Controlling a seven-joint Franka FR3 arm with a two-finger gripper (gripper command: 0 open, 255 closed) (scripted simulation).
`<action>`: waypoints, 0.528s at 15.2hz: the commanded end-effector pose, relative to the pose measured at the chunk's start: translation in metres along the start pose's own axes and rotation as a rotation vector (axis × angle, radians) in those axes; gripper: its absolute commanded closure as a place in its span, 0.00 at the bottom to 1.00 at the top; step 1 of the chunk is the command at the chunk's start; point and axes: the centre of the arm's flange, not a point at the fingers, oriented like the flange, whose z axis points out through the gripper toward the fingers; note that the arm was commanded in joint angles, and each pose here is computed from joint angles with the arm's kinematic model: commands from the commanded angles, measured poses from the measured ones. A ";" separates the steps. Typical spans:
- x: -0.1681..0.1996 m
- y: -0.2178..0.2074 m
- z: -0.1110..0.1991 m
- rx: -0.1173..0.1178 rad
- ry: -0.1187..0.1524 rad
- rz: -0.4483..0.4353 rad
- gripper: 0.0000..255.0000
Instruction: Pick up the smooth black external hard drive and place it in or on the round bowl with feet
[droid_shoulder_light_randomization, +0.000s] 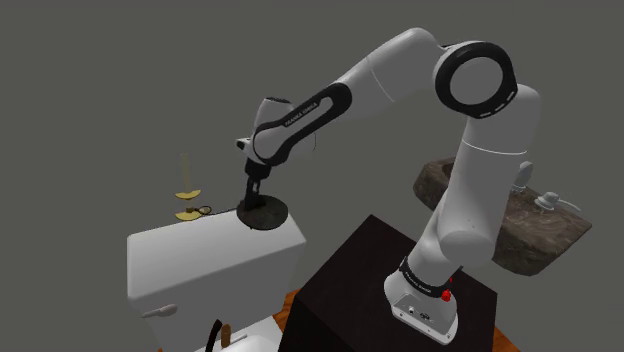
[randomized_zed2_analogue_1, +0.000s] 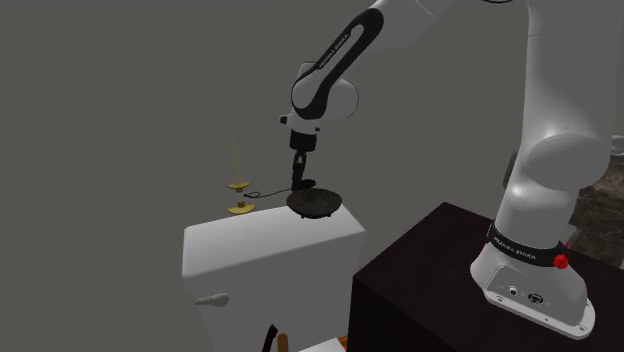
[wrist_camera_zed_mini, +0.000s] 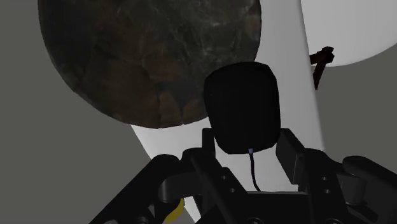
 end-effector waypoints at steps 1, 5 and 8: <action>-0.022 0.015 -0.006 0.000 0.000 -0.002 1.00; -0.065 0.043 -0.018 0.000 0.000 -0.002 1.00; -0.097 0.064 -0.028 0.000 0.000 -0.002 1.00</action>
